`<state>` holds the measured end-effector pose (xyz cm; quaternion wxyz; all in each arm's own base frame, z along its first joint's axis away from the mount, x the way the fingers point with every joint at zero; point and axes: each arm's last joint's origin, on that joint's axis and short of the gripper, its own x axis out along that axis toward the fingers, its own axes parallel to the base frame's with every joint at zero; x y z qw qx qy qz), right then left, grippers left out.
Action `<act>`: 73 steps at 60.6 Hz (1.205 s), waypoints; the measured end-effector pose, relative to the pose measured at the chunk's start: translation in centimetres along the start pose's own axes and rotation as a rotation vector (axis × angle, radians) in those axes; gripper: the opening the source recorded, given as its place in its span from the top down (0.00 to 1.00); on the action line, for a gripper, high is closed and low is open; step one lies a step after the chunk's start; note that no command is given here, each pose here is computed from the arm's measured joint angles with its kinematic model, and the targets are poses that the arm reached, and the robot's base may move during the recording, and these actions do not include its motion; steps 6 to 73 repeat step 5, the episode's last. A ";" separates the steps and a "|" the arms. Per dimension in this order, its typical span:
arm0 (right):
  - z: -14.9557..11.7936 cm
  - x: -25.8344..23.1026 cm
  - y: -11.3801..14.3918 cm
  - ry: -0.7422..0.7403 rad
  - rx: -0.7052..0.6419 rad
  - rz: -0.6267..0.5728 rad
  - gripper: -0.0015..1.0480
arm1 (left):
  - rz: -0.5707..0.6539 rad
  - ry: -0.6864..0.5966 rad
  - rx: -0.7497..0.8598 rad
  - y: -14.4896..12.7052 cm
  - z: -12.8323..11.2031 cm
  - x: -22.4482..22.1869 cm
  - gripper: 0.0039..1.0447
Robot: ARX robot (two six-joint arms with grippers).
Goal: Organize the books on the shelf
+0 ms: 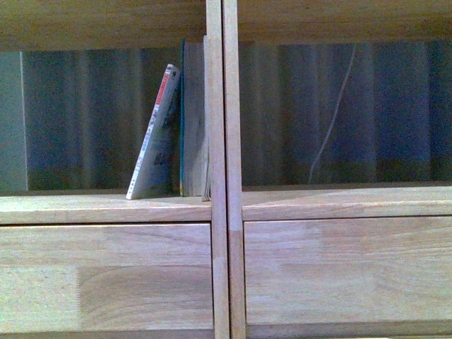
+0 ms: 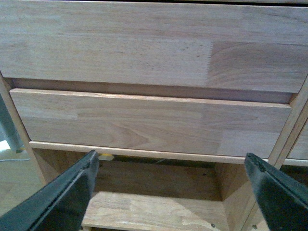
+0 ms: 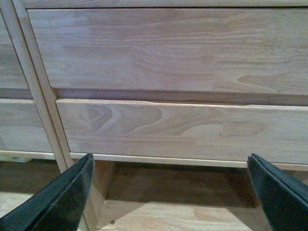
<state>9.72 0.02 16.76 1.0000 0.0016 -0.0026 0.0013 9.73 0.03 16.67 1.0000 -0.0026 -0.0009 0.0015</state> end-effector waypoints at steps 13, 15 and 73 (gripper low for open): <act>0.0 0.0 0.0 0.000 0.000 0.000 0.07 | 0.000 0.000 0.000 0.0 0.0 0.0 0.07; 0.0 0.0 0.0 0.000 0.000 0.000 0.07 | 0.000 0.000 0.000 0.0 0.0 0.0 0.07; 0.0 0.0 0.0 0.000 0.000 0.000 0.07 | 0.000 0.000 0.000 0.0 0.0 0.0 0.07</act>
